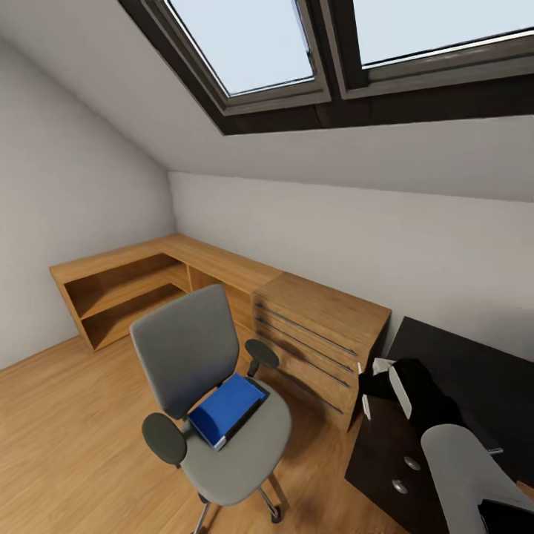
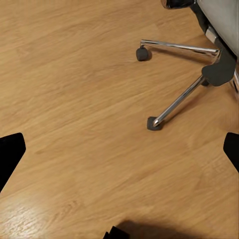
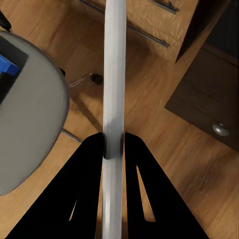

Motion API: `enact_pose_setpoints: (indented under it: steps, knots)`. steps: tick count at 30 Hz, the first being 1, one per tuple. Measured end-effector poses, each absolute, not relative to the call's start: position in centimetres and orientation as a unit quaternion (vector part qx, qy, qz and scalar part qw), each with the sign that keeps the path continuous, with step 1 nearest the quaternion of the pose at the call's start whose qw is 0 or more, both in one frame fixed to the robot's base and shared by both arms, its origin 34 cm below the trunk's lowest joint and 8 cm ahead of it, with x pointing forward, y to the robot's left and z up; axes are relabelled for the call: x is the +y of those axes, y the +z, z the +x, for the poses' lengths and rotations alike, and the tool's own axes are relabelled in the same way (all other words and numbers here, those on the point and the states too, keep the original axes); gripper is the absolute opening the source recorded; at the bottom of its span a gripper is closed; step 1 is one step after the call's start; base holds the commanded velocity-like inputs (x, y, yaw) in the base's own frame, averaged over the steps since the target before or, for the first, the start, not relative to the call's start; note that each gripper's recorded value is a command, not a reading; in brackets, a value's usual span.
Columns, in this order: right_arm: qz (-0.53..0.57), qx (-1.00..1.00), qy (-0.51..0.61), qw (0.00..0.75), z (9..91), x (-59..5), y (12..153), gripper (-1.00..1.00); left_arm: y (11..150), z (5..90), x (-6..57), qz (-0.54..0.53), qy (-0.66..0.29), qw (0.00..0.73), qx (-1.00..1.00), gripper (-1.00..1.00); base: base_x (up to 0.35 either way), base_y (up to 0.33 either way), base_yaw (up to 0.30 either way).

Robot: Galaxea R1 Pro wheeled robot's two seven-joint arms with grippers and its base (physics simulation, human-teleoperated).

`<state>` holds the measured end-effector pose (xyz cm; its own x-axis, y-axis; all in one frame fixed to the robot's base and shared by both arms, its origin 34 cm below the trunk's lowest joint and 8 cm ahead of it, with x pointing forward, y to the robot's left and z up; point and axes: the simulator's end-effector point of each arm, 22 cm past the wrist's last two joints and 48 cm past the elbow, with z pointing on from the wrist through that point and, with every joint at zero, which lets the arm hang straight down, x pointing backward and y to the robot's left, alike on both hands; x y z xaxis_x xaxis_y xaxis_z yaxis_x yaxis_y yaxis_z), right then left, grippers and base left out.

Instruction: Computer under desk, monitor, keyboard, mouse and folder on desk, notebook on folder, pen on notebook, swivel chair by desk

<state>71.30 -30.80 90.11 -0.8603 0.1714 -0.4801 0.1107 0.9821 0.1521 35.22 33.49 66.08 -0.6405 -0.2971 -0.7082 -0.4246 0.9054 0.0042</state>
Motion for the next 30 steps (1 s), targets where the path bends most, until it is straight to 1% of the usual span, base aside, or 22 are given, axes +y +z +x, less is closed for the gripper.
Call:
enact_pose_setpoints:
  steps: [21, 25, 30]
  knots:
    - [0.075, 0.961, 0.057, 0.259, 70.7, -31.3, 92.1, -1.0, 67.6, 34.4, 33.1, -0.201, 0.083, 0.373, 0.902, 1.0, 0.0, 0.0, -0.001]
    - [0.084, 0.96, 0.061, 0.26, 70.5, -31.6, 92.4, -1.0, 67.8, 34.2, 32.4, -0.202, 0.079, 0.372, 0.903, 1.0, 0.0, 0.0, -0.155]
    - [0.11, 0.956, 0.068, 0.263, 70.3, -32.9, 92.7, -1.0, 68.0, 34.1, 32.0, -0.203, 0.076, 0.371, 0.903, 1.0, 0.0, 0.0, -0.241]
